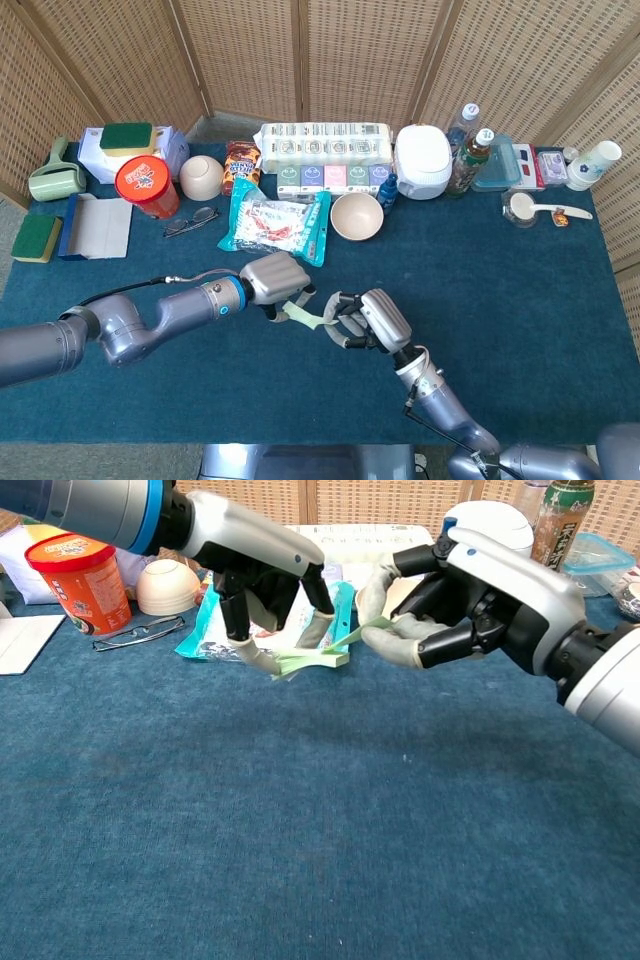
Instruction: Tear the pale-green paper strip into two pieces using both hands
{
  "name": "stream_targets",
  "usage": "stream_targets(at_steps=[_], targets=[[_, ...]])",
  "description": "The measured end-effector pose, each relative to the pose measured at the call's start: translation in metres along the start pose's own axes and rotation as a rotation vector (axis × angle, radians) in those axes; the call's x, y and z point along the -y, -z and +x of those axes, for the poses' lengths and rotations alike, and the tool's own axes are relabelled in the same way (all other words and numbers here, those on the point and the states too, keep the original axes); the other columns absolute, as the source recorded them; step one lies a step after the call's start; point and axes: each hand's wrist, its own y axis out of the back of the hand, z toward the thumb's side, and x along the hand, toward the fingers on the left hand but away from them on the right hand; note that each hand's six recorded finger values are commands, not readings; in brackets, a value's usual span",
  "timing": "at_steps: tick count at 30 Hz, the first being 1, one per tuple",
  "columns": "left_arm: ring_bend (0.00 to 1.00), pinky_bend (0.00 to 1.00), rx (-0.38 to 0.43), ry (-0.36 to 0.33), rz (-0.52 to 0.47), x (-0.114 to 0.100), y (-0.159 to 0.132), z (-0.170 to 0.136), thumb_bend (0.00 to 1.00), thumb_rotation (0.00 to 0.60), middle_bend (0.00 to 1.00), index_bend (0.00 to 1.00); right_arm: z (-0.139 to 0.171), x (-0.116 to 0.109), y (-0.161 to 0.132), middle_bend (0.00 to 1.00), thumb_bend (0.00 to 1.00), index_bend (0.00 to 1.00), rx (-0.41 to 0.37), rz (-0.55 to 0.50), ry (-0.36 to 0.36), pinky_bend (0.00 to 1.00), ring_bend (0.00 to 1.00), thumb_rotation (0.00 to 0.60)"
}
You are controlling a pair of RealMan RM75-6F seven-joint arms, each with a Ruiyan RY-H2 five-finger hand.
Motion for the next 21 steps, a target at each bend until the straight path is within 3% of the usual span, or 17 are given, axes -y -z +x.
stream_targets(at_steps=[16, 21], targets=[[1.0, 1.0, -0.071, 0.001, -0.053, 0.016, 0.029, -0.018, 0.39, 0.6, 1.0, 0.71, 0.009, -0.014, 0.008, 1.0, 0.45, 0.9, 0.025, 0.014, 0.024, 0.98, 1.0, 0.6], [1.0, 1.0, -0.089, -0.018, -0.055, 0.018, 0.038, -0.024, 0.39, 0.6, 1.0, 0.7, 0.012, -0.02, 0.014, 0.95, 0.45, 0.8, 0.043, 0.025, 0.024, 0.92, 0.95, 0.6]])
